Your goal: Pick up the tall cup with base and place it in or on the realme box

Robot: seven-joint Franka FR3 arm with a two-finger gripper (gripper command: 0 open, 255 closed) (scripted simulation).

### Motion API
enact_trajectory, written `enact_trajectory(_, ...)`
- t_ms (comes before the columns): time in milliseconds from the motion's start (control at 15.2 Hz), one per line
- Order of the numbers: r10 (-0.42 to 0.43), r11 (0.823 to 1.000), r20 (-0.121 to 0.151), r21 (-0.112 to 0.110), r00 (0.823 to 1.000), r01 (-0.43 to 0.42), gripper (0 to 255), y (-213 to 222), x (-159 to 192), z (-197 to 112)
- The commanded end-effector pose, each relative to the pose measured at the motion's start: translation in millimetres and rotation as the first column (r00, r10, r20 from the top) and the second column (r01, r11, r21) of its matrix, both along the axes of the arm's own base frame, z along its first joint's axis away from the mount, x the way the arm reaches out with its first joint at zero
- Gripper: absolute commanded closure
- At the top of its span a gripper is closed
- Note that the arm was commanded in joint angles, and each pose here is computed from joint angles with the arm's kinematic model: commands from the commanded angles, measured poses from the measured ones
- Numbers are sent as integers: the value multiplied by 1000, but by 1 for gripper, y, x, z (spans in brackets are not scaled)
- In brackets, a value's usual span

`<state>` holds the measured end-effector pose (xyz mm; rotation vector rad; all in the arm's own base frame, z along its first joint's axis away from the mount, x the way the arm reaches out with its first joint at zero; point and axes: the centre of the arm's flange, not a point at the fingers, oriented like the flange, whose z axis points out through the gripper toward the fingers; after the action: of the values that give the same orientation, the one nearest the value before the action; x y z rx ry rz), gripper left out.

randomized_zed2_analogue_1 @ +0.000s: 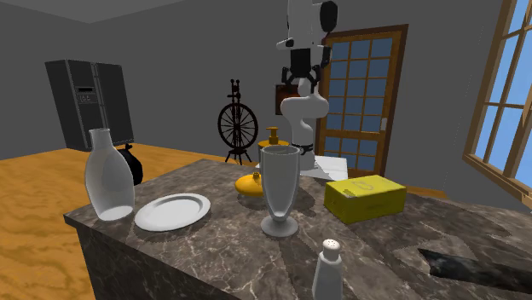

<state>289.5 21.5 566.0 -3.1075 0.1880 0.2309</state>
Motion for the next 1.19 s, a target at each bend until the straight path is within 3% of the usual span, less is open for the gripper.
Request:
enact_trajectory(0,0,1000,0,0,1000,0,0,0,0,0)
enact_trajectory(1122,-121,993,16,-10,992,122,0,1,211,-68)
